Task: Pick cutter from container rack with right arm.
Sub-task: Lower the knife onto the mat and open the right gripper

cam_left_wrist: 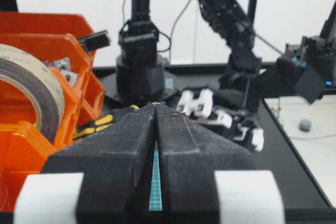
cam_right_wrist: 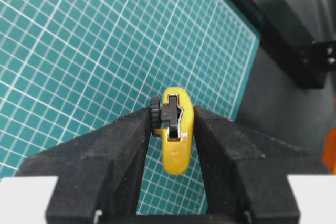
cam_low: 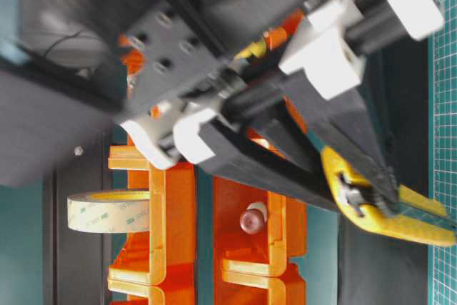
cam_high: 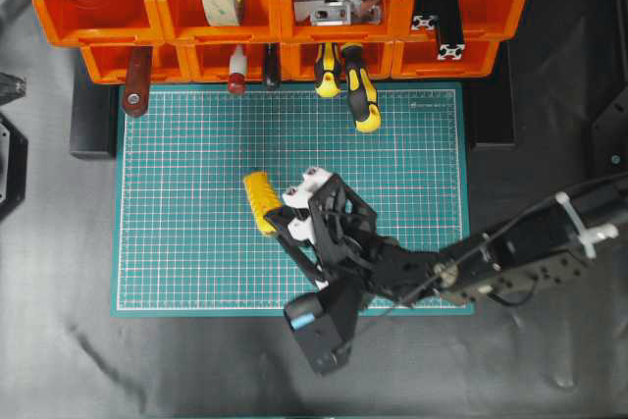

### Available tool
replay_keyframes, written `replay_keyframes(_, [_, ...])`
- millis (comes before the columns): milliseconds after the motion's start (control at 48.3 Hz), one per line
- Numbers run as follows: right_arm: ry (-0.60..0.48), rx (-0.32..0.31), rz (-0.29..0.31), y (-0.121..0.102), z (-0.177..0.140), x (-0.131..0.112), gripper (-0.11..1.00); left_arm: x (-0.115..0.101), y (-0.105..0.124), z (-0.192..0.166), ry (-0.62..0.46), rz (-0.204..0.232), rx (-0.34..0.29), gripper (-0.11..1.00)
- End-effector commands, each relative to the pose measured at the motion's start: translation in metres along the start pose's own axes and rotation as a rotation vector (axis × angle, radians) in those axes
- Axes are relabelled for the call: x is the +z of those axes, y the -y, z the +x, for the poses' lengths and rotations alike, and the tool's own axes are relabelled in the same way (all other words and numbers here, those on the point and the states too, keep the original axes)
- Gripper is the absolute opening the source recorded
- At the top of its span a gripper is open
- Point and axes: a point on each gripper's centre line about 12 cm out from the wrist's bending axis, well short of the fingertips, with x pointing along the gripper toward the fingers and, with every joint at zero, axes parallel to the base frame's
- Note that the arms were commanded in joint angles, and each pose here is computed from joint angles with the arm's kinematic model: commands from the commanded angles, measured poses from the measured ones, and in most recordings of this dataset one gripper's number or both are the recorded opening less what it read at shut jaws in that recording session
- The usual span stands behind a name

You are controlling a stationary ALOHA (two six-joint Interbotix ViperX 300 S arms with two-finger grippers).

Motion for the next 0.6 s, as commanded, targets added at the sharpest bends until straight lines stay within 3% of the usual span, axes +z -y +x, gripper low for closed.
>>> replay_keyframes(0, [0.015, -0.006, 0.013, 0.009, 0.002, -0.001, 0.28, 0.003, 0.0, 0.002, 0.005, 0.0, 0.0, 0.0])
replay_keyframes(207, [-0.006, 0.02, 0.022, 0.008, 0.015, -0.017, 0.28, 0.001, 0.0, 0.003, -0.003, 0.0, 0.0, 0.0])
replay_keyframes(393, [0.009, 0.036, 0.032, 0.008, 0.02, -0.017, 0.28, 0.001, 0.0, 0.003, -0.003, -0.002, -0.002, 0.0])
replay_keyframes(579, [0.006, 0.066, 0.054, 0.001, 0.021, -0.021, 0.28, 0.0, 0.0, 0.003, -0.005, -0.031, -0.002, 0.0])
